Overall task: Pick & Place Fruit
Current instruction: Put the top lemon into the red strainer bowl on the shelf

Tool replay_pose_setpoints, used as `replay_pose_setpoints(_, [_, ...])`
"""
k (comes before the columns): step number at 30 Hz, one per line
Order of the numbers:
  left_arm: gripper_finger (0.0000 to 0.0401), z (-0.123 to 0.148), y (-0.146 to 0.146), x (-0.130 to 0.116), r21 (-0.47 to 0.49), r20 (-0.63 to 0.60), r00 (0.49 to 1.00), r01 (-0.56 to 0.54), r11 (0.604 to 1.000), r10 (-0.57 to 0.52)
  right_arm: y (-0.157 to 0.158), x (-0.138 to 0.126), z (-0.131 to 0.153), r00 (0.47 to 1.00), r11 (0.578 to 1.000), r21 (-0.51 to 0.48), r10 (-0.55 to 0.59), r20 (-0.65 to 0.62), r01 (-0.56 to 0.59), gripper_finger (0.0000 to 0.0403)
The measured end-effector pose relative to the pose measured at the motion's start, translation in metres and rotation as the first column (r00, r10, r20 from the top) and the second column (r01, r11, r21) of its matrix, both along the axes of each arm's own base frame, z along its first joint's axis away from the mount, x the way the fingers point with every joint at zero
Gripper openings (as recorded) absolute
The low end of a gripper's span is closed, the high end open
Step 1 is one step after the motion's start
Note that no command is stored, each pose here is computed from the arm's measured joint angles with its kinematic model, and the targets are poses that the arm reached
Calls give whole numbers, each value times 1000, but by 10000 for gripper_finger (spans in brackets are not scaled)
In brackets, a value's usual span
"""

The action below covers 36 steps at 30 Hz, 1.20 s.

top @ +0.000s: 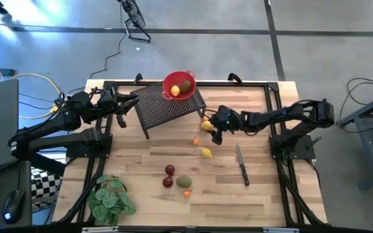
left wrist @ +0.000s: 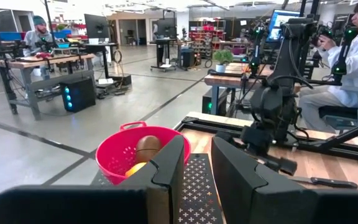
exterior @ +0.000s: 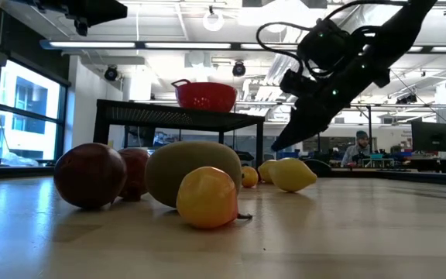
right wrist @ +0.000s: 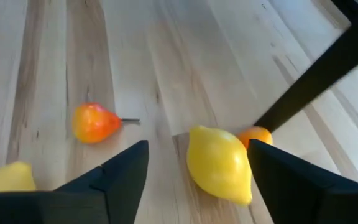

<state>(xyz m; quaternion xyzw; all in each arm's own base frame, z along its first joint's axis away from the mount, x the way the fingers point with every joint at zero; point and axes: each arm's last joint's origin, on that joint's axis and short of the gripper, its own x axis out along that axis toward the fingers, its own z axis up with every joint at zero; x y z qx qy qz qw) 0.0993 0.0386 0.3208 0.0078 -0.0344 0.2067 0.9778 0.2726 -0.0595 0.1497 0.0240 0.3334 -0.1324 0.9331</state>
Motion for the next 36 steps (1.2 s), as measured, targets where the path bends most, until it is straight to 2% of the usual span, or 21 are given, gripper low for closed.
replay_pose_setpoints(7, [77, 0, 0, 0, 0, 0, 1000, -1, 1000, 1, 0, 8, -18, 1000, 1000, 12, -18, -13, 18, 277])
replay_pose_setpoints(11, [77, 0, 0, 0, 0, 0, 1000, -1, 1000, 1, -2, 11, -25, 999, 999, -32, -30, -27, 29, 272])
replay_pose_setpoints(26, [77, 0, 0, 0, -1, -3, 1000, -1, 1000, 1, -3, 12, -26, 999, 998, -56, -28, -25, 26, 271])
replay_pose_setpoints(36, [77, 0, 0, 0, -1, -3, 1000, -1, 1000, 1, -3, 14, -23, 1000, 998, -57, -18, 21, 19, 270])
